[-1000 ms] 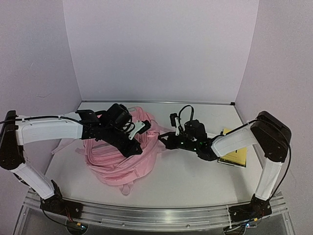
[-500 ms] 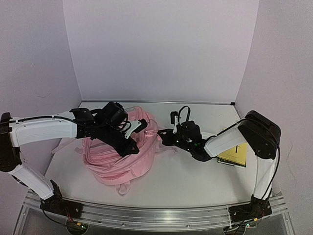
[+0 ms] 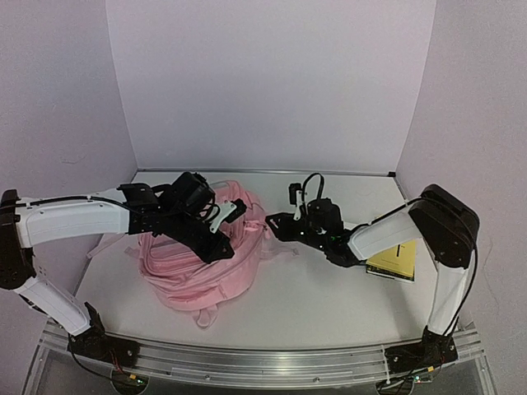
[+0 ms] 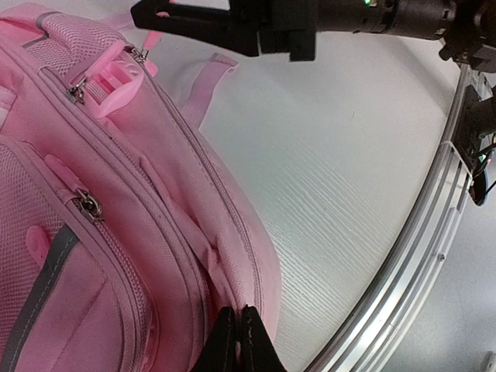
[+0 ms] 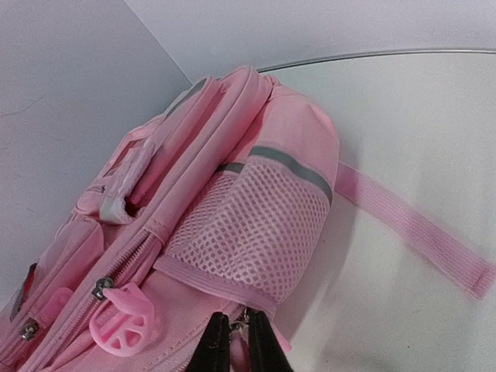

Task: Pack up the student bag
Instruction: Zip the student bag at the center of the board.

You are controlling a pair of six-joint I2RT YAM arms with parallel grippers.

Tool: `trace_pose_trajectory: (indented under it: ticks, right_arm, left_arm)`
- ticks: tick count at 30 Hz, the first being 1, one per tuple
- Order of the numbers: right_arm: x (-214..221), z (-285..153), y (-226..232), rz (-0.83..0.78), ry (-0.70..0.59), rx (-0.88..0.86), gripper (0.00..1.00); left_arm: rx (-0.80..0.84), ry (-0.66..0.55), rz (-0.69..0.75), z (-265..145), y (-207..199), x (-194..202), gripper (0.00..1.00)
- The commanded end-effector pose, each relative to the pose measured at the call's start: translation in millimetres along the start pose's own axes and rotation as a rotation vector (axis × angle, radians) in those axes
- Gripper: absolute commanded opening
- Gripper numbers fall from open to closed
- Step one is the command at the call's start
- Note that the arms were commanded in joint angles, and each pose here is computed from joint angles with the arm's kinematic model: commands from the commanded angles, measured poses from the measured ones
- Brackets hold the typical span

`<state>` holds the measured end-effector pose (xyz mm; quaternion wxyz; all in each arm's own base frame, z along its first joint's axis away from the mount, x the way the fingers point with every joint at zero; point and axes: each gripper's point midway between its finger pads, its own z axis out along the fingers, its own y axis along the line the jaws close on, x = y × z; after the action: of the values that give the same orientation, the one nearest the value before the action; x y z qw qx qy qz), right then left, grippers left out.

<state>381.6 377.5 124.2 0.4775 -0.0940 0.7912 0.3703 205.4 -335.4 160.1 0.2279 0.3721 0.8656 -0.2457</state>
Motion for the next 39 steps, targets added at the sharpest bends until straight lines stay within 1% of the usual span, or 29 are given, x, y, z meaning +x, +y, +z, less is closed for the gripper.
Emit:
trace_pose_trajectory:
  ticks: [1,3,4,7,10,14,17,19,21,24,27,30,35,39]
  right_arm:
    - [-58.8,-37.7,23.9,-0.013,-0.100,-0.059,0.61]
    - [-54.2,-42.9,29.8,-0.031,-0.046,-0.077,0.70]
    - [-51.7,-43.9,33.3,-0.044,-0.017,-0.087,0.73]
    - [-42.7,-43.9,39.3,-0.076,0.064,-0.107,0.80]
    - [-30.4,-39.9,40.4,-0.112,0.144,-0.114,0.80]
    - [-12.7,-30.4,39.1,-0.145,0.236,-0.122,0.73]
    - [-6.5,-22.1,37.5,-0.156,0.262,-0.124,0.67]
    - [2.7,-13.9,34.3,-0.163,0.292,-0.125,0.65]
    - [9.6,-4.7,35.4,-0.171,0.323,-0.143,0.64]
    - [24.3,8.9,32.4,-0.180,0.373,-0.157,0.64]
    - [35.5,20.2,28.7,-0.190,0.406,-0.164,0.64]
    - [40.8,28.3,28.7,-0.200,0.424,-0.178,0.64]
    - [48.5,37.0,28.0,-0.207,0.449,-0.194,0.59]
    - [56.1,39.1,27.7,-0.204,0.472,-0.209,0.49]
  left_arm:
    - [0.070,-0.130,-0.040,6.2,-14.4,-36.5,0.31]
    - [0.077,-0.159,-0.048,5.9,-14.8,-46.5,0.46]
    - [0.078,-0.167,-0.058,4.0,-13.4,-49.7,0.52]
    - [0.067,-0.185,-0.130,-7.2,3.5,-55.2,0.62]
    - [0.027,-0.209,-0.235,-23.8,30.9,-53.1,0.67]
    - [-0.074,-0.224,-0.427,-45.4,76.8,-30.8,0.75]
    - [-0.121,-0.211,-0.576,-58.4,111.5,-6.9,0.77]
    - [-0.140,-0.209,-0.653,-67.7,128.6,8.9,0.77]
    - [-0.175,-0.223,-0.720,-79.3,147.5,22.3,0.78]
    - [-0.235,-0.243,-0.808,-96.5,172.9,43.9,0.82]
    - [-0.274,-0.233,-0.908,-104.3,192.9,71.5,0.85]
    - [-0.294,-0.242,-0.975,-108.1,202.4,89.9,0.86]
    - [-0.324,-0.251,-1.034,-105.8,213.5,108.3,0.87]
    - [-0.357,-0.237,-1.066,-100.6,222.9,120.7,0.80]
